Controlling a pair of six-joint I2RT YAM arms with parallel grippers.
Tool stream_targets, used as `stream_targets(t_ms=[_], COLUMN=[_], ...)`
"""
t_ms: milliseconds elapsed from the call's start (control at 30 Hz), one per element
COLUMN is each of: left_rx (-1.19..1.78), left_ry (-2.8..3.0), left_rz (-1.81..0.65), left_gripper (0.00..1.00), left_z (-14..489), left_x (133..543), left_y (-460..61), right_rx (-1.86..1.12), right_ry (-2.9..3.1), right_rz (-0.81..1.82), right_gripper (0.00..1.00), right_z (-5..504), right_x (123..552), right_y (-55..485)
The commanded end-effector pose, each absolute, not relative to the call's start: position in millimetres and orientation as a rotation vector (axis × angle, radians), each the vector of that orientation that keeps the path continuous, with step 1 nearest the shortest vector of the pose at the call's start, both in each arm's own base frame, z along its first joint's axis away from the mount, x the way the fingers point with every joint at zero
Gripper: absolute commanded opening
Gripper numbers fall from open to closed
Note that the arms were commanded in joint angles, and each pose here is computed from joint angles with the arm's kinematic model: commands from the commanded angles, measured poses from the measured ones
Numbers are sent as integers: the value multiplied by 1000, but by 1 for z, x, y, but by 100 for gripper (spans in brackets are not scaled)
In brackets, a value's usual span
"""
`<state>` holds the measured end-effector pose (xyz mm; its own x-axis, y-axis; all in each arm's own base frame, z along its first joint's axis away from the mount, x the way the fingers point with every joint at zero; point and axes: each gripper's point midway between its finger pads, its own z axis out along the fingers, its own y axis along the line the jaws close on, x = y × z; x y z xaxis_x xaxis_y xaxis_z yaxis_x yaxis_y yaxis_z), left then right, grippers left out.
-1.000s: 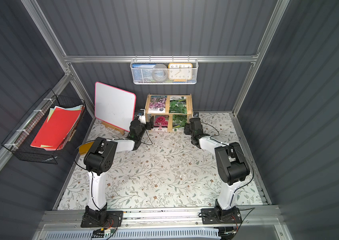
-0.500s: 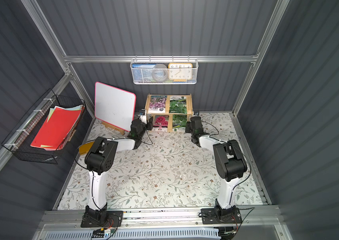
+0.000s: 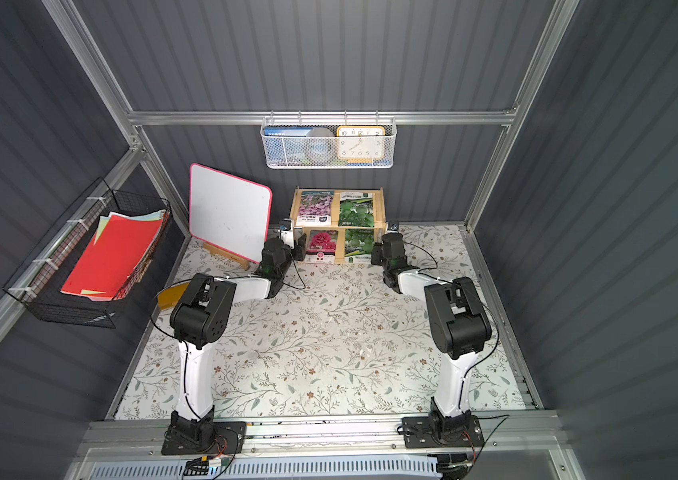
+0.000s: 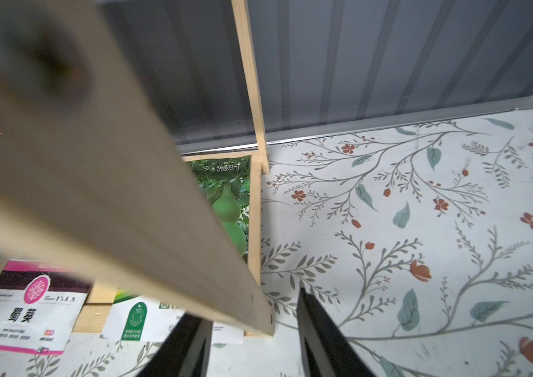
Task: Take the seed bag off the shelf
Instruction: Move the shelf to the center of the board.
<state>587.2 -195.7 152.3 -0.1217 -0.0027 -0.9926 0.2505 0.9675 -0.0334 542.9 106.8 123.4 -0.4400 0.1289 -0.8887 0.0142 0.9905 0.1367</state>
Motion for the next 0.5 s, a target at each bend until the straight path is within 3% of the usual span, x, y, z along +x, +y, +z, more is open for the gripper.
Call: stream_targets(t_ms=[0,233,467], left_rx=[204,215,222], left_ry=[1690,1693,1697], left_rz=[-227,-222,-221], left_gripper=[54,50,43], left_z=[149,148,148], left_x=[591,593,595], left_y=[-201,-202,-204], right_rx=[79,67,62], right_ry=[1997,1986,1989], right_rz=[146,175,194], right_gripper=[50,44,17], right_z=[128,123,119], right_x=[554,562,565], right_y=[110,115,118])
